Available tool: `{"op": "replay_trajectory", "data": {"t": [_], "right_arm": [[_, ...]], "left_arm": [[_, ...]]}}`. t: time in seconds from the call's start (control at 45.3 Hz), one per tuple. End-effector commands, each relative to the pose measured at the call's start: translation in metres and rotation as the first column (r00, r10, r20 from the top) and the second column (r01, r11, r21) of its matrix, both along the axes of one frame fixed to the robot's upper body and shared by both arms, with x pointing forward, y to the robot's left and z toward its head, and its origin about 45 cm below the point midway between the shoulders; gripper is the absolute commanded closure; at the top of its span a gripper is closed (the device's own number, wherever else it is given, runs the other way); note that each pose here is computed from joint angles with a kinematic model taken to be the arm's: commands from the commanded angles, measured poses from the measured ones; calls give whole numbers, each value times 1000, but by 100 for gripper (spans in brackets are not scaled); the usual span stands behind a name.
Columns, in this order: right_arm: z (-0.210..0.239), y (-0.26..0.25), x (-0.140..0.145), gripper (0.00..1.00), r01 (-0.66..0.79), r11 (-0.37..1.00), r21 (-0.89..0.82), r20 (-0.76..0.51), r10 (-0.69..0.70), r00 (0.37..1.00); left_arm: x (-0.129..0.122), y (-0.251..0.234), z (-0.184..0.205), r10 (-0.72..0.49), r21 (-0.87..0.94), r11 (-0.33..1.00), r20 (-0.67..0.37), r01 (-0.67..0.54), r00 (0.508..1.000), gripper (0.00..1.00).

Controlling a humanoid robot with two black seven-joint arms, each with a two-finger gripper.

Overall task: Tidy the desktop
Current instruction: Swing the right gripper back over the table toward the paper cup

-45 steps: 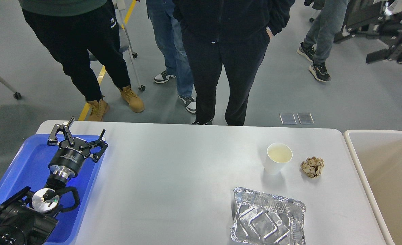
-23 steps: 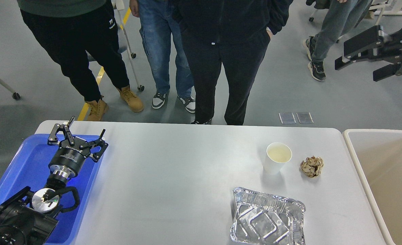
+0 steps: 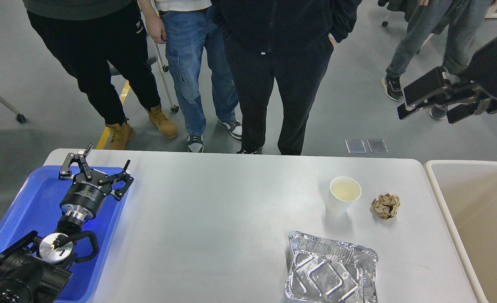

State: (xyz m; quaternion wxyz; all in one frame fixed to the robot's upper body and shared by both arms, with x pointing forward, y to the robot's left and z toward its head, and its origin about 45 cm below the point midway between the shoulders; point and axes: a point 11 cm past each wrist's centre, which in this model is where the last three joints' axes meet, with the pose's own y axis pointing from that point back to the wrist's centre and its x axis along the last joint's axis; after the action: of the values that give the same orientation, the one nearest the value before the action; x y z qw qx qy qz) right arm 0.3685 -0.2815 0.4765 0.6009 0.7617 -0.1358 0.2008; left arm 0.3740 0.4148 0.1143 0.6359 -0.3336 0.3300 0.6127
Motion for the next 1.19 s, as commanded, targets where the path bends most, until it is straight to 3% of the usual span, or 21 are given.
{"op": "replay_trajectory", "data": {"t": [0.0,0.641,1.171], "right_arm": [[-9,21,-4,0,-60,997,-51,-32,58,998],[-57,14,-10,0,-124,978,-170,-164,96,982],[-79,-6,-15,0,-3,997,-74,-218,-13,976]], "left_arm": [[0,0,0,0,0,1000,0,0,1000,0],[0,0,0,0,0,1000,0,0,1000,0],[0,0,0,0,0,1000,0,0,1000,0]]}}
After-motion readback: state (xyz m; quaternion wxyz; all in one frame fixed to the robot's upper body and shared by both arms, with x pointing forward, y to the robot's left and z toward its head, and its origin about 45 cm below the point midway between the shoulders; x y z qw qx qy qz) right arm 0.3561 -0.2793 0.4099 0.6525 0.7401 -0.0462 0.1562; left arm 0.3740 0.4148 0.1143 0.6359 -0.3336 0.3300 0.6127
